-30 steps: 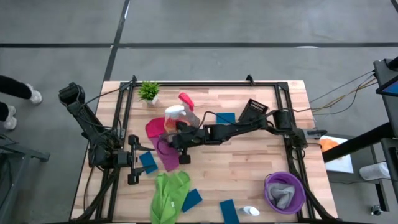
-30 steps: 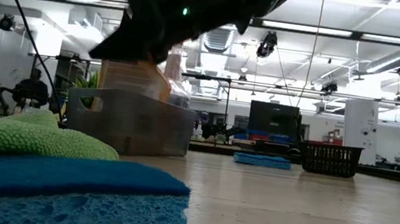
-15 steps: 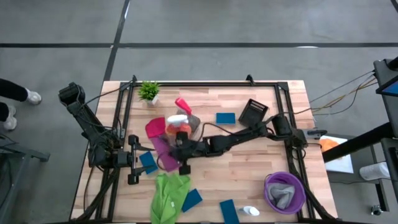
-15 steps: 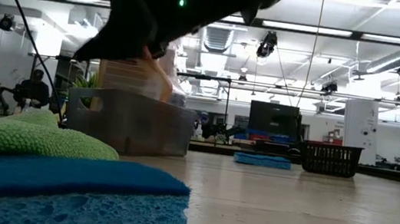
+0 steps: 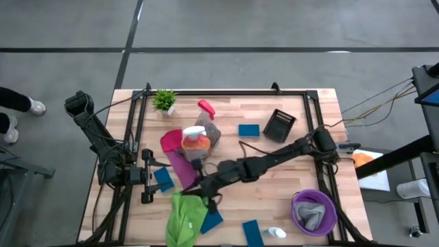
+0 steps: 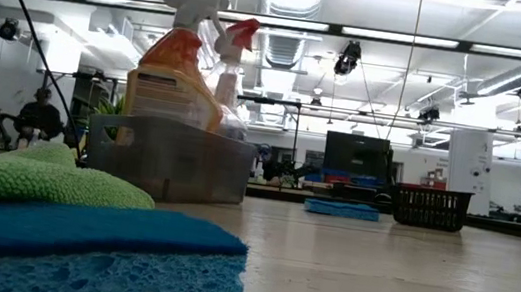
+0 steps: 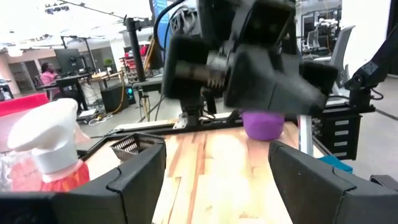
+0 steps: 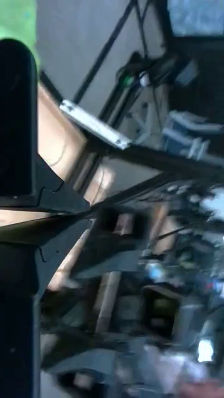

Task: Pick & Place Kitchen Items
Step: Put the white bottle into the gray bin

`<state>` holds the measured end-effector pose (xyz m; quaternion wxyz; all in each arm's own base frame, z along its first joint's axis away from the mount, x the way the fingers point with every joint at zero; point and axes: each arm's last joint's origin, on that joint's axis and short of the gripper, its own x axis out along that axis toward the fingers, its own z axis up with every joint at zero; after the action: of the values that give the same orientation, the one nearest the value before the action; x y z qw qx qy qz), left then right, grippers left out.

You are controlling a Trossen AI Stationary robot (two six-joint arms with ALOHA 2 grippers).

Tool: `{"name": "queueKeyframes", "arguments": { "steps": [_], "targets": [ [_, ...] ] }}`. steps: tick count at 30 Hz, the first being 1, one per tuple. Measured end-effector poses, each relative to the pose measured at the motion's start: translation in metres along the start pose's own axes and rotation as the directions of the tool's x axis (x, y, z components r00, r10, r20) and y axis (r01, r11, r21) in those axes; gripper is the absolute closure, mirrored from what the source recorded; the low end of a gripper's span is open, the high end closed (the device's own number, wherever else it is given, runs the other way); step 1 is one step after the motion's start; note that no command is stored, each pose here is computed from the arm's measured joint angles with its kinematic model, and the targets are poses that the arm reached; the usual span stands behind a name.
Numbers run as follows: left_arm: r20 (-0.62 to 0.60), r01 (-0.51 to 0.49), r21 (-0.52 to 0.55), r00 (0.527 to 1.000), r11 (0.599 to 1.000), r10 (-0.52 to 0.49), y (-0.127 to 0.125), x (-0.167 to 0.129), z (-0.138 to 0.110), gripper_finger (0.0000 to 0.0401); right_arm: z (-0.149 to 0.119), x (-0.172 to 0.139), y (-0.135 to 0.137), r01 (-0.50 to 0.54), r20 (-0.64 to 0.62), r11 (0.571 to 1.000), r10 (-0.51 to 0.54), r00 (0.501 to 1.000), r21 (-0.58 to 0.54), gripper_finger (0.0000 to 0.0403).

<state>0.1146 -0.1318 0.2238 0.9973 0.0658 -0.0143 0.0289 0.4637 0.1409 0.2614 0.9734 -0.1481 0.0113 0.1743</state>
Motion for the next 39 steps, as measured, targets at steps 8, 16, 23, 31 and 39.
{"name": "queueKeyframes", "arguments": {
  "steps": [8, 16, 23, 31, 39],
  "targets": [
    [-0.022, 0.007, 0.009, 1.000, 1.000, -0.007, -0.005, 0.002, -0.006, 0.0119, 0.027, -0.055, -0.001, -0.078, -0.029, 0.997, 0.079, 0.996, 0.024, 0.0385],
    [-0.027, 0.002, 0.000, 1.000, 1.000, -0.002, -0.007, 0.003, -0.008, 0.0119, 0.071, -0.128, 0.012, 0.027, -0.332, 0.986, 0.030, 0.943, 0.165, 0.0298],
    [-0.029, -0.001, -0.005, 1.000, 1.000, 0.001, -0.007, 0.003, -0.008, 0.0119, 0.097, -0.168, 0.041, 0.112, -0.560, 0.951, 0.073, 0.825, 0.289, 0.0150],
    [-0.029, -0.001, -0.003, 1.000, 1.000, 0.001, -0.007, 0.003, -0.008, 0.0119, 0.110, -0.172, 0.083, 0.250, -0.755, 0.879, 0.169, 0.633, 0.406, 0.0118],
    [-0.031, 0.000, 0.000, 1.000, 1.000, 0.000, -0.007, 0.003, -0.009, 0.0119, 0.115, -0.167, 0.123, 0.395, -0.833, 0.770, 0.308, 0.459, 0.502, 0.0119]
  ]
}}
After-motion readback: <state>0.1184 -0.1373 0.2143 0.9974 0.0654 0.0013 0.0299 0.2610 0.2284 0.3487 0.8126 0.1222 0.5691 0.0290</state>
